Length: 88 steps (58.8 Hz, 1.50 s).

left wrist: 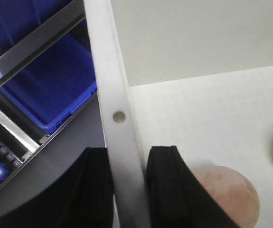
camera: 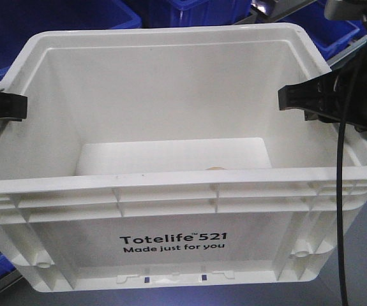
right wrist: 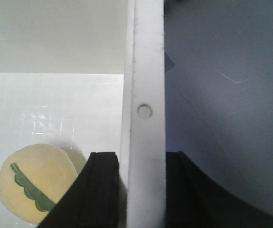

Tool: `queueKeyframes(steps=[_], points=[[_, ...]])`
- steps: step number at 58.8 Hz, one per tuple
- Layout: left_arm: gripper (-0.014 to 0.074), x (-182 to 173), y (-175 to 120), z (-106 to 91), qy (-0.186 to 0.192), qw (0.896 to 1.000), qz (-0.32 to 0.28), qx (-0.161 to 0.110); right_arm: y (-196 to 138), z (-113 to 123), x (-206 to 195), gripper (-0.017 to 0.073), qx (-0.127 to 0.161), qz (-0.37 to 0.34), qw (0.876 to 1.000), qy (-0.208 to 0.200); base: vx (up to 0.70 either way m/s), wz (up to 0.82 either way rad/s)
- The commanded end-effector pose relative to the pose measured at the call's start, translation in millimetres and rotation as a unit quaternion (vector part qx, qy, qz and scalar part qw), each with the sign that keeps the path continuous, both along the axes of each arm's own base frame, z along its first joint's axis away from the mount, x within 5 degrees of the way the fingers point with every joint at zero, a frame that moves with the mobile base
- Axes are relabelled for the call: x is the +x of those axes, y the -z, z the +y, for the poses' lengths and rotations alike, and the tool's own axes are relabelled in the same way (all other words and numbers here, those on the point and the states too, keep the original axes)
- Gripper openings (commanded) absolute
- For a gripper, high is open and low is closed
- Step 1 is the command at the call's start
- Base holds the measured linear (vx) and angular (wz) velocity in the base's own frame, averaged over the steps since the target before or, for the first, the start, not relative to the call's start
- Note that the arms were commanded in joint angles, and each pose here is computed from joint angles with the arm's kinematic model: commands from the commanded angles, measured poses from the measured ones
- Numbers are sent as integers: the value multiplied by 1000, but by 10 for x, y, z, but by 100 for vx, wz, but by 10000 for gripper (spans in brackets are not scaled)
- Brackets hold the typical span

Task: Place moving items into box and shelve
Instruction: 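Keep clamping the tote while the base drives along the blue bin shelves, then carry the tote with both grippers up to the roller shelf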

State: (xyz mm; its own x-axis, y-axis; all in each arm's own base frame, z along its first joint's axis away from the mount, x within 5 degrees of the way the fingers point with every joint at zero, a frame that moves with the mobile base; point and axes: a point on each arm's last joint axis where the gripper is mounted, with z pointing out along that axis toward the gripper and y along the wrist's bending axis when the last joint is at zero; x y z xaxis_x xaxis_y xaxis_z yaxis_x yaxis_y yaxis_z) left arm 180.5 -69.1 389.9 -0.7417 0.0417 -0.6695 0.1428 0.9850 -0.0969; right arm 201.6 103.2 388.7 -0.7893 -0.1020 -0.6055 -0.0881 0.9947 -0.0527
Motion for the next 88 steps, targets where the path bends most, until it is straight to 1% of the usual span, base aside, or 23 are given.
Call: queueKeyframes(steps=[1,88], points=[[140,-26,-261,11,12,996,-90,-21,-264,-60,8,110,2,-92,996,-15,2,47],[140,-26,-261,11,12,996,-90,-21,-264,-60,8,110,2,-92,996,-15,3,47]])
